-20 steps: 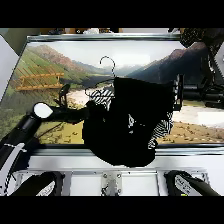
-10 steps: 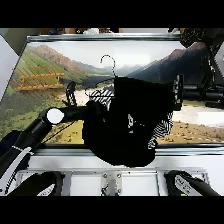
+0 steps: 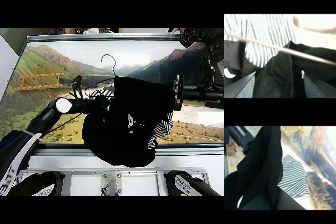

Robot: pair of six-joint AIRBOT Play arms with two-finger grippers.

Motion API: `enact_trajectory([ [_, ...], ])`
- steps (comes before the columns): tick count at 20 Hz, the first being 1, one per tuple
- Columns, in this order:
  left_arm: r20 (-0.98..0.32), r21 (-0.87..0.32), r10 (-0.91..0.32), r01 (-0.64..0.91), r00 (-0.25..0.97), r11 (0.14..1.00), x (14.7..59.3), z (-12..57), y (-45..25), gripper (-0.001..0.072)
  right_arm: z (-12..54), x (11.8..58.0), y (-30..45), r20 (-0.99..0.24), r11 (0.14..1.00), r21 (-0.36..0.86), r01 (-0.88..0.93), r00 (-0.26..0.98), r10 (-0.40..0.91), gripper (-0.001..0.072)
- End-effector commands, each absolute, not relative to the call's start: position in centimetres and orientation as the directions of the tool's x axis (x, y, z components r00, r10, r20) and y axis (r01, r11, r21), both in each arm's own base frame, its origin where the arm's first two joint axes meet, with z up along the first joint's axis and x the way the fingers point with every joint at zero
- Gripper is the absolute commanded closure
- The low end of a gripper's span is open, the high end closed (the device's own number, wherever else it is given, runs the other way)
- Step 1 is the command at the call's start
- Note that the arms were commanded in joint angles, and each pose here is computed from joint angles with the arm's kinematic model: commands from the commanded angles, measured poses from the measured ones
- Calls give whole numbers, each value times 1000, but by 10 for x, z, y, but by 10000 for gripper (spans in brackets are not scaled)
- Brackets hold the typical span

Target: Fold the clothes and pants, and hang the long-sleeved shirts on hangers.

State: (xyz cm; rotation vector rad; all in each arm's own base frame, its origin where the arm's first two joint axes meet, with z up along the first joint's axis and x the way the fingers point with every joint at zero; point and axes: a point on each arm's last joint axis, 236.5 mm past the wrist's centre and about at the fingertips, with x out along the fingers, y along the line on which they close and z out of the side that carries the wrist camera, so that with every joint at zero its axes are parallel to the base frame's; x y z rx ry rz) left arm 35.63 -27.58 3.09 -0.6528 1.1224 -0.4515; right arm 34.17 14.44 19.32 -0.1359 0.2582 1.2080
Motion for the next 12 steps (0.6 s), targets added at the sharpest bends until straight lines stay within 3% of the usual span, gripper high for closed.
enact_trajectory([
  [1,-711,-664,-638,15,294,748,358,14,-289,88,194,342,144,-268,351,32,-936,331,905,703],
  [7,-708,-663,-650,60,276,747,356,9,-316,90,194,342,144,-268,351,31,-936,330,905,703],
  [8,-712,-662,-648,51,269,748,355,7,-316,189,194,342,144,-268,351,31,-936,330,905,703],
  [9,-712,-662,-647,46,271,748,356,7,-315,428,194,341,144,-268,351,31,-936,331,905,703],
  [10,-710,-664,-646,42,281,747,359,9,-311,588,195,341,145,-268,351,26,-936,332,904,703],
  [11,-703,-667,-646,41,296,744,363,14,-307,691,197,340,145,-267,352,19,-936,335,904,703],
  [12,-694,-672,-648,42,315,740,366,22,-302,691,200,338,145,-266,352,10,-936,337,903,703],
])
